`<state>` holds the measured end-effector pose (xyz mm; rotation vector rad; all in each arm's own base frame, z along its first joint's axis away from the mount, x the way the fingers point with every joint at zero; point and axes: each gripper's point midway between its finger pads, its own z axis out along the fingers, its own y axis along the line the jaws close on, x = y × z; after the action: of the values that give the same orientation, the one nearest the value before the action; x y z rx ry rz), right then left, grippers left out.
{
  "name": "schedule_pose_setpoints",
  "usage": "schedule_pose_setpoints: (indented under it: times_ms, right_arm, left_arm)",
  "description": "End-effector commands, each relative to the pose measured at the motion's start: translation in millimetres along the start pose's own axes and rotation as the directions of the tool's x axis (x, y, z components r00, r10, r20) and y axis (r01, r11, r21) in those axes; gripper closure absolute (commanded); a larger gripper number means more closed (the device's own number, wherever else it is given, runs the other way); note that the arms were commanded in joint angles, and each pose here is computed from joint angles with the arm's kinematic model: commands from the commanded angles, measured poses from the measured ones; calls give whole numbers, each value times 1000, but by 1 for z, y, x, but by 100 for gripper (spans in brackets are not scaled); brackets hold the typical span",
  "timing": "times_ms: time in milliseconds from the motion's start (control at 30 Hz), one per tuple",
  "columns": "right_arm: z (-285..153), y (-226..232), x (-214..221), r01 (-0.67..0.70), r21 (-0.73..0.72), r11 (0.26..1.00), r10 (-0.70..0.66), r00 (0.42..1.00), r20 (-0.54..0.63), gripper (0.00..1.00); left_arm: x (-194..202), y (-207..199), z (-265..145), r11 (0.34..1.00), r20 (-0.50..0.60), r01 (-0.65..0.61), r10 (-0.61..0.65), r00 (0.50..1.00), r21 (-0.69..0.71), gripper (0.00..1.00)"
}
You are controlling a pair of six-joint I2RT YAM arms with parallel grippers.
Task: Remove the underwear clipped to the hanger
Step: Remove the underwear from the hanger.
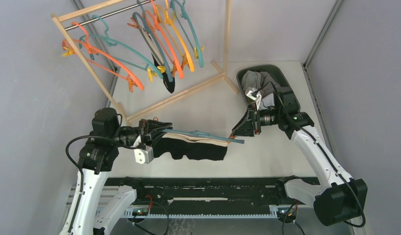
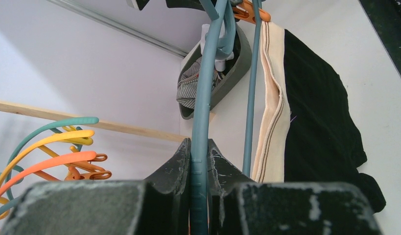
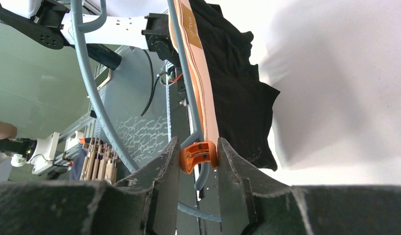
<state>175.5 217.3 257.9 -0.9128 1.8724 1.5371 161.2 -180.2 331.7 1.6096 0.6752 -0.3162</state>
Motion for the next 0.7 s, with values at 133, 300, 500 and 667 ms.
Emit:
schedule_pose_setpoints:
  times_ms: [133, 300, 500, 667]
  right_arm:
    - [-9, 13, -18, 108, 12, 994, -108, 993, 48, 100]
    - [-10, 14, -22, 126, 29, 992, -127, 990, 53, 100]
    - [-9, 21, -28, 143, 32, 989, -145, 988, 53, 100]
    - [-8, 19, -21, 151, 42, 988, -153, 988, 32, 99]
  left_arm:
    - [-22, 28, -3, 995, 40, -86, 88, 995, -49, 100]
    - [-26, 35, -1, 996, 62, -70, 74, 995, -57, 100]
    - [-32, 41, 1, 997, 78, -47, 52, 996, -59, 100]
    - [-31, 44, 0, 996, 65, -42, 47, 997, -81, 100]
